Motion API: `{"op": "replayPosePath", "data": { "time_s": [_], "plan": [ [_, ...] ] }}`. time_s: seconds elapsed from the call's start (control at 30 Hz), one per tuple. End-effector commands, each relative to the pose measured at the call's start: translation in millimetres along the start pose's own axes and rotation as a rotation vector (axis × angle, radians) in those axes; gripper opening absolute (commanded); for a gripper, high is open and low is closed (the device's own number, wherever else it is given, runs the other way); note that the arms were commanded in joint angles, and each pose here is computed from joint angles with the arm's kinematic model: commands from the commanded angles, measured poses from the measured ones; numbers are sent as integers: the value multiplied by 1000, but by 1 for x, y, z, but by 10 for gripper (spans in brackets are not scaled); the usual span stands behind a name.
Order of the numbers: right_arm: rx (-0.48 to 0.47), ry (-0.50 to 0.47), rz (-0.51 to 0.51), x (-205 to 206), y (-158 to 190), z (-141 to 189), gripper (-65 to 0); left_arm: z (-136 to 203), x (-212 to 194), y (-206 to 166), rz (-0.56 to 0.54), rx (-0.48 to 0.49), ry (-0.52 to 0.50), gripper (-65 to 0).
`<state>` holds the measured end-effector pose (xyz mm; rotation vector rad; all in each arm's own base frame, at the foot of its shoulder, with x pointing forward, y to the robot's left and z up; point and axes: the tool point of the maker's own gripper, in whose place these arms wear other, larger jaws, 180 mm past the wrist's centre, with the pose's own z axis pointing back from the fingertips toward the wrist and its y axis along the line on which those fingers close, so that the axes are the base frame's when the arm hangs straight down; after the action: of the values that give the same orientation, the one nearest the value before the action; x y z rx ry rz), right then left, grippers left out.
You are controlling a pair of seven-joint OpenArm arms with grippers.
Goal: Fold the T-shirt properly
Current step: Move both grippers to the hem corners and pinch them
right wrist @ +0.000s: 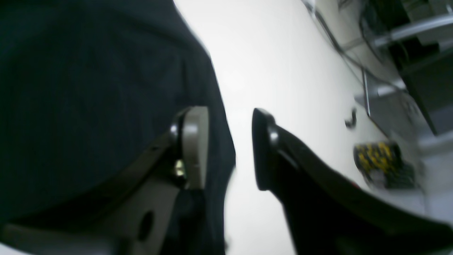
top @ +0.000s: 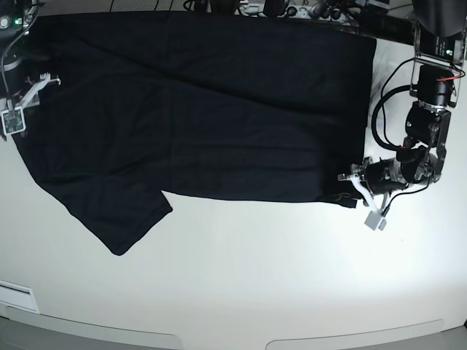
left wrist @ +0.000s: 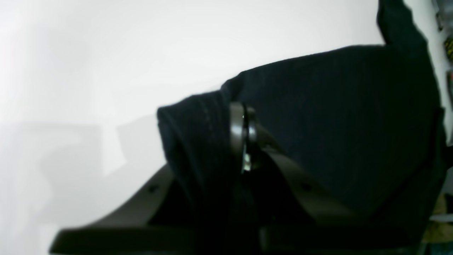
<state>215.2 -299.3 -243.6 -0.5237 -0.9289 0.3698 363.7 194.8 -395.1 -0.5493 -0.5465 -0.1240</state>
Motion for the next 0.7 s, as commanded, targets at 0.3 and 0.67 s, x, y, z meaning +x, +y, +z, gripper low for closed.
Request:
{"op": "replayPosePath", "data": {
  "time_s": [0.3, 0.67],
  "plan": [
    [156, -188, -359, 54, -37, -96, -346, 4, -20, 21, -37, 96, 100, -650],
    [557, 101, -930, 12, -12, -202, -346, 4, -23, 19, -48, 85, 113, -650]
  ]
}}
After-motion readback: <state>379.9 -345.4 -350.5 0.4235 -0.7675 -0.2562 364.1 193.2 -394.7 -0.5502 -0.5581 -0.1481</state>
